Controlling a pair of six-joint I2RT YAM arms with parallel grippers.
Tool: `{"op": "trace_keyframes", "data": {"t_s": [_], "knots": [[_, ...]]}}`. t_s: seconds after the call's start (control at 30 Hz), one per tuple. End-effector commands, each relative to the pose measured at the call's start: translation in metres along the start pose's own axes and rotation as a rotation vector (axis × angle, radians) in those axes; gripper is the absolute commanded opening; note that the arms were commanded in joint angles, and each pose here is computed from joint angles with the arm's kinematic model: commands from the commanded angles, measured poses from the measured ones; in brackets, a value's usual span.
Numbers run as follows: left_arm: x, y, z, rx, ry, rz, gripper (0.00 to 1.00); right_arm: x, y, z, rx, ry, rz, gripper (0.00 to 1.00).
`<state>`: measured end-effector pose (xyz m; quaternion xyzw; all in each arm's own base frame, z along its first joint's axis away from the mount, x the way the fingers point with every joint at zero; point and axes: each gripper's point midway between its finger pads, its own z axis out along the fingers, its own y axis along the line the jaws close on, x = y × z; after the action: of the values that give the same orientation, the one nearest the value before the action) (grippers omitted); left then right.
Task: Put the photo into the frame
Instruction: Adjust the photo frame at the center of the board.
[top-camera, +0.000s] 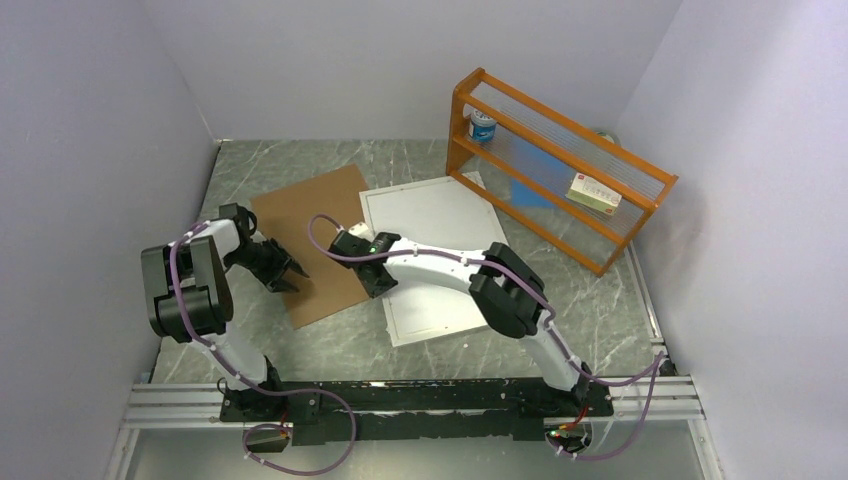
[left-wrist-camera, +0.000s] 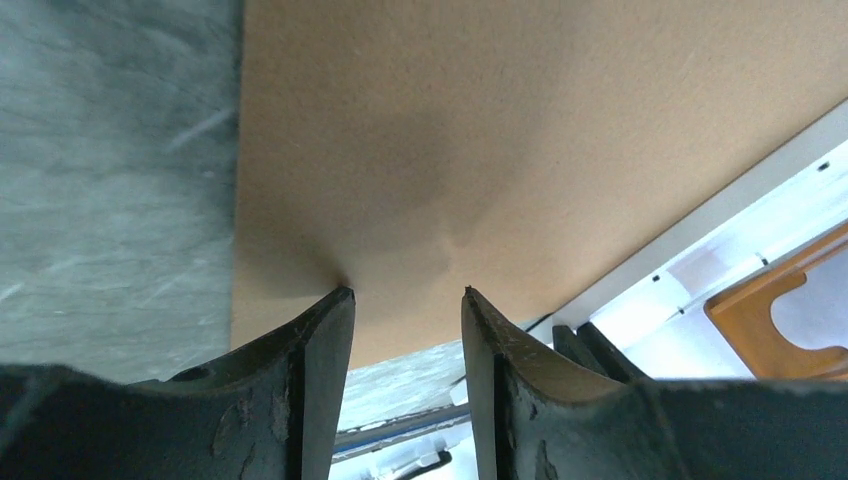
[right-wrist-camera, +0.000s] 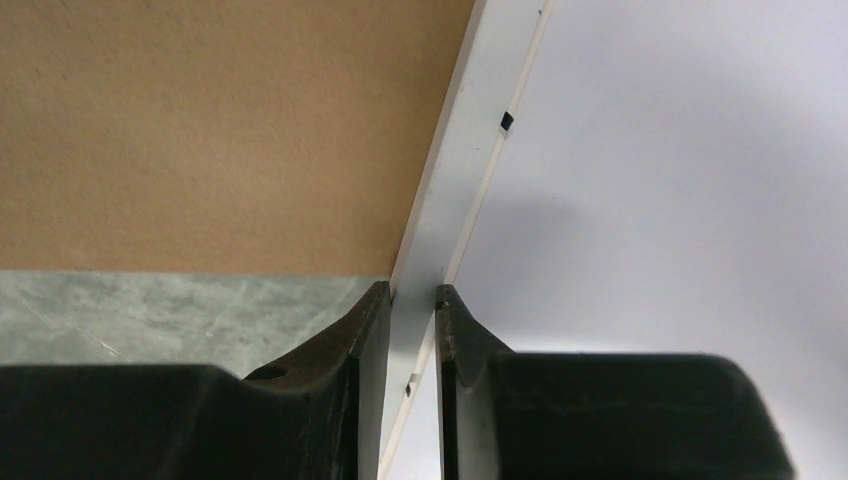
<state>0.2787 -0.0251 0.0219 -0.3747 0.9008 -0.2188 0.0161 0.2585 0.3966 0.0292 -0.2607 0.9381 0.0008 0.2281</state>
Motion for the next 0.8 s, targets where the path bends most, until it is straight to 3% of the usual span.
{"op": "trace_keyframes", "data": {"t_s": [0.0, 0.17, 0.37, 0.57, 0.77], "knots": [[-0.023, 0.003, -0.005, -0.041, -0.071, 0.04, 0.5, 0.035, -0.012, -0.012, -0.013, 0.093, -0.011, 0.21], [-0.034, -0.022, -0.012, 0.047, -0.092, 0.068, 0.51, 0.053, -0.019, -0.029, -0.049, 0.09, -0.028, 0.14], [-0.046, -0.083, -0.02, 0.234, -0.094, 0.177, 0.54, 0.091, -0.037, -0.047, -0.092, 0.076, -0.055, 0.13], [-0.057, -0.167, -0.023, 0.378, -0.149, 0.325, 0.58, 0.116, -0.051, -0.052, -0.106, 0.067, -0.048, 0.13], [-0.051, -0.251, 0.007, 0.463, -0.165, 0.444, 0.6, 0.119, -0.054, -0.05, -0.098, 0.048, -0.036, 0.21]]}}
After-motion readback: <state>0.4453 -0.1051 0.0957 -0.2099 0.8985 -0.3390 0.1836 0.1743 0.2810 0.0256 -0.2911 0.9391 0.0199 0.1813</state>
